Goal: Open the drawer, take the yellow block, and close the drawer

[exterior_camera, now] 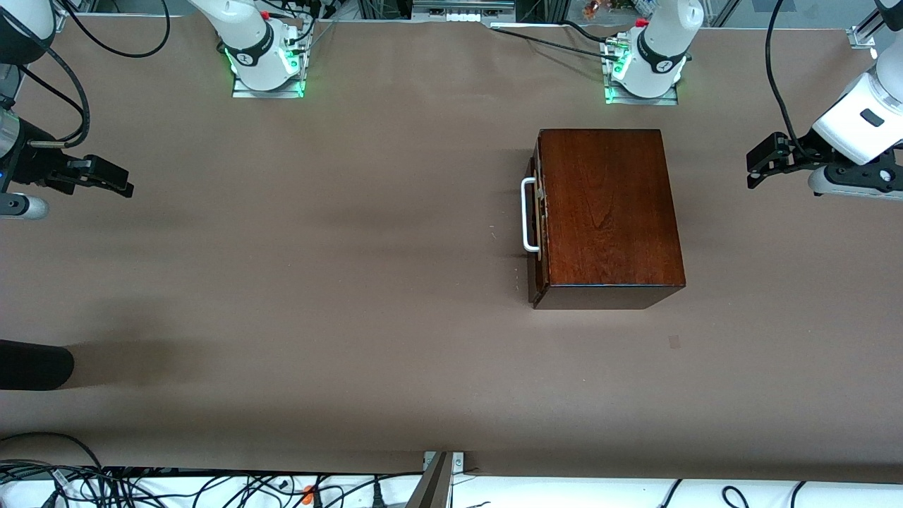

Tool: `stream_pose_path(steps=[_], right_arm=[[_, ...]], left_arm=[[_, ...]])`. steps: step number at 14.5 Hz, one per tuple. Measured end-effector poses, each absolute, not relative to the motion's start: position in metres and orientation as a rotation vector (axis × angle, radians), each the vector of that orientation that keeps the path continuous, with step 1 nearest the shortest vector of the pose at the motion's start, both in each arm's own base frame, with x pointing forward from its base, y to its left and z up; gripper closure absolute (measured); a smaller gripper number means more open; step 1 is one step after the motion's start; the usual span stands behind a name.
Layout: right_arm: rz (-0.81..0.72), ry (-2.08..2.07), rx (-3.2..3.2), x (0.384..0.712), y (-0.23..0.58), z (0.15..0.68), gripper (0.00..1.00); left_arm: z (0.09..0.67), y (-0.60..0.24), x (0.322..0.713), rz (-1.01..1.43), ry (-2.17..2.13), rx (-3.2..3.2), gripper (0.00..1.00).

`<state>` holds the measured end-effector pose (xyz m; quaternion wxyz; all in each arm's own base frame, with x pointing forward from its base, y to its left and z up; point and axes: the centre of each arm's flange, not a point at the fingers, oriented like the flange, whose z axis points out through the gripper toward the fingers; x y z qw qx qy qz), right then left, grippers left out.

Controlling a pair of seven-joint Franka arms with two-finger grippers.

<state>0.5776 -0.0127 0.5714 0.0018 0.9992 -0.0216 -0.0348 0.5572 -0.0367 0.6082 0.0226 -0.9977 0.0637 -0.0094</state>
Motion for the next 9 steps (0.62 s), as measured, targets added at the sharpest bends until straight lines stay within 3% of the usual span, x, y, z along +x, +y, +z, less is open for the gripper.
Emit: stream_pose_path(steps=[9], right_arm=[[-0.109,-0.068,3.135,0.5776,-0.0127,0.5714,0.0]], left_arm=[[0.6068,-0.0367,0.5555,-0.004,0.197,-3.09,0.0]])
